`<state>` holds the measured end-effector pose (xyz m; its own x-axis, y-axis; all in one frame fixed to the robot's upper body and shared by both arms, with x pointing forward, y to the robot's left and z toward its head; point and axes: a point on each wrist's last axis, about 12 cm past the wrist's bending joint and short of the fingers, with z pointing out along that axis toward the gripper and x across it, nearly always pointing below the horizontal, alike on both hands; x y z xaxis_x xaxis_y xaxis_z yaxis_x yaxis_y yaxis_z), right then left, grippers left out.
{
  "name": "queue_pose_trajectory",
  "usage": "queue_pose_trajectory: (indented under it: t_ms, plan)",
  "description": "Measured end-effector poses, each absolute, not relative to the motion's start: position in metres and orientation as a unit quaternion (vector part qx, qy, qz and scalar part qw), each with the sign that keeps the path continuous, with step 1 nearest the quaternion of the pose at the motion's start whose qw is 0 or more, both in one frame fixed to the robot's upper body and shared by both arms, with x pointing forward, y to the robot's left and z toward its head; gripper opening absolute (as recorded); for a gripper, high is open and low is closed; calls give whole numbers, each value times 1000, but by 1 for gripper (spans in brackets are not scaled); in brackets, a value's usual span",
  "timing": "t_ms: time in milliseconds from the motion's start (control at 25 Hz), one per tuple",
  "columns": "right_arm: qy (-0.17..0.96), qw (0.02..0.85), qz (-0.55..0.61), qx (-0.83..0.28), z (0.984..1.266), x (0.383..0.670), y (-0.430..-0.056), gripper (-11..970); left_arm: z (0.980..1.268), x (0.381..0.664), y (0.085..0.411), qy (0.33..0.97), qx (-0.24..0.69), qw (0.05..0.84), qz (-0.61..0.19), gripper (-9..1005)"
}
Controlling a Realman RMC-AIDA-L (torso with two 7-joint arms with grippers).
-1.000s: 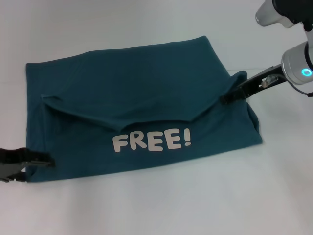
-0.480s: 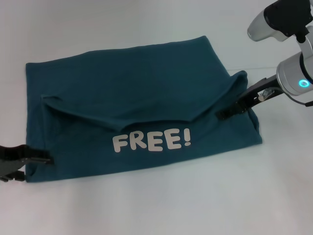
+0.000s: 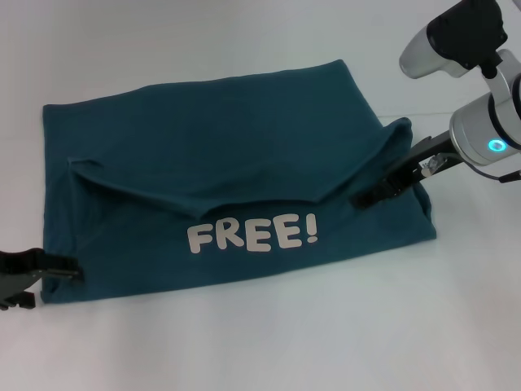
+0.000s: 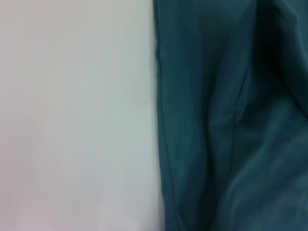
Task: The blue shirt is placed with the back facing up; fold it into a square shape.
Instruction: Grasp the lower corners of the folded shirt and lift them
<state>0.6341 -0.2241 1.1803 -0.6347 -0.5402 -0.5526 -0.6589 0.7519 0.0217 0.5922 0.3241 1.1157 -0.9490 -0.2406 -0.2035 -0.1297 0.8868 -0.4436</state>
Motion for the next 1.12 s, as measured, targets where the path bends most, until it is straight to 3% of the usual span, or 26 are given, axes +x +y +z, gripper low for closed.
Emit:
queue_pose_trajectory:
  t_ms: [1120]
  plan:
    - [896,271,113,-333,1182,635,-222,920,1108,602,296,961,-29,130,-243,893]
